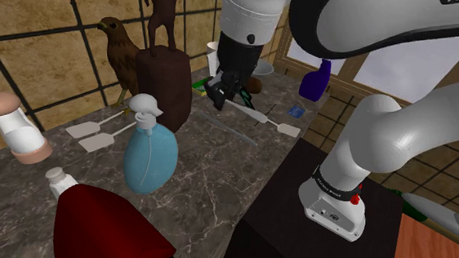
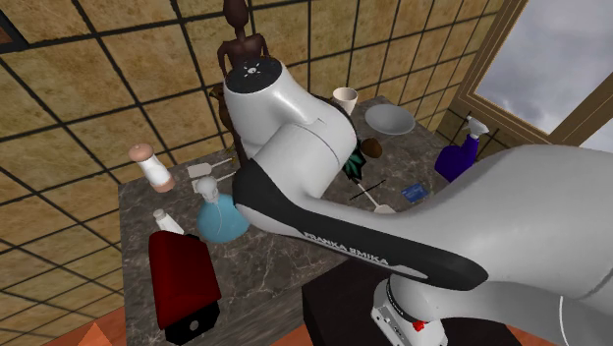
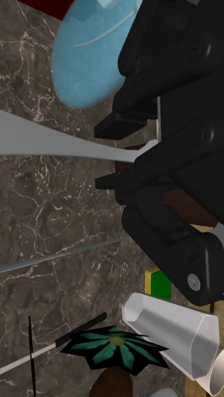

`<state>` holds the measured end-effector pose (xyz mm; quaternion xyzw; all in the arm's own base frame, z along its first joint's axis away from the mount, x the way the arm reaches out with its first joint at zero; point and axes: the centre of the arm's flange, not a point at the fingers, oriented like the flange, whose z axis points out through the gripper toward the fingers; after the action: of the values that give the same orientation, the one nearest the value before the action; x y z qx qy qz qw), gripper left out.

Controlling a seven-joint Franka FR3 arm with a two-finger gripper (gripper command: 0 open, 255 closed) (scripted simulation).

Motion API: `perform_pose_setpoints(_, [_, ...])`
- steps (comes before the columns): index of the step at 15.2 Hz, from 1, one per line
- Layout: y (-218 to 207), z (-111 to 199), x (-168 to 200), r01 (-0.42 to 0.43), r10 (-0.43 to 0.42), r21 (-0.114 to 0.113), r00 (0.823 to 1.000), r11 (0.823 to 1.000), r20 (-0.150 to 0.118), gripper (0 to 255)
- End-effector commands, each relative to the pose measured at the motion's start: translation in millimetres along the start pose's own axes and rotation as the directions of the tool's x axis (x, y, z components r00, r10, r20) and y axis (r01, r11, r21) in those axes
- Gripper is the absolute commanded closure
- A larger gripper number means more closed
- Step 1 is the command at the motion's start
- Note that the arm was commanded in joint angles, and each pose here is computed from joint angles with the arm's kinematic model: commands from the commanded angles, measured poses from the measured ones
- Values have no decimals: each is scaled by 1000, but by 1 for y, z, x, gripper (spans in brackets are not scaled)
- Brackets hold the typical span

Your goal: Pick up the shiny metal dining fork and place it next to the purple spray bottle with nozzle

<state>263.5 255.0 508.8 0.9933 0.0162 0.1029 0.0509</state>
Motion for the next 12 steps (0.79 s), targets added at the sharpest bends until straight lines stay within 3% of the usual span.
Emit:
perform_pose_setpoints(1, [2,-11,3,0,0,0,1000,1000,0,255])
perform_pose_setpoints(12, [8,-67,15,0,0,0,1000,1000,0,255])
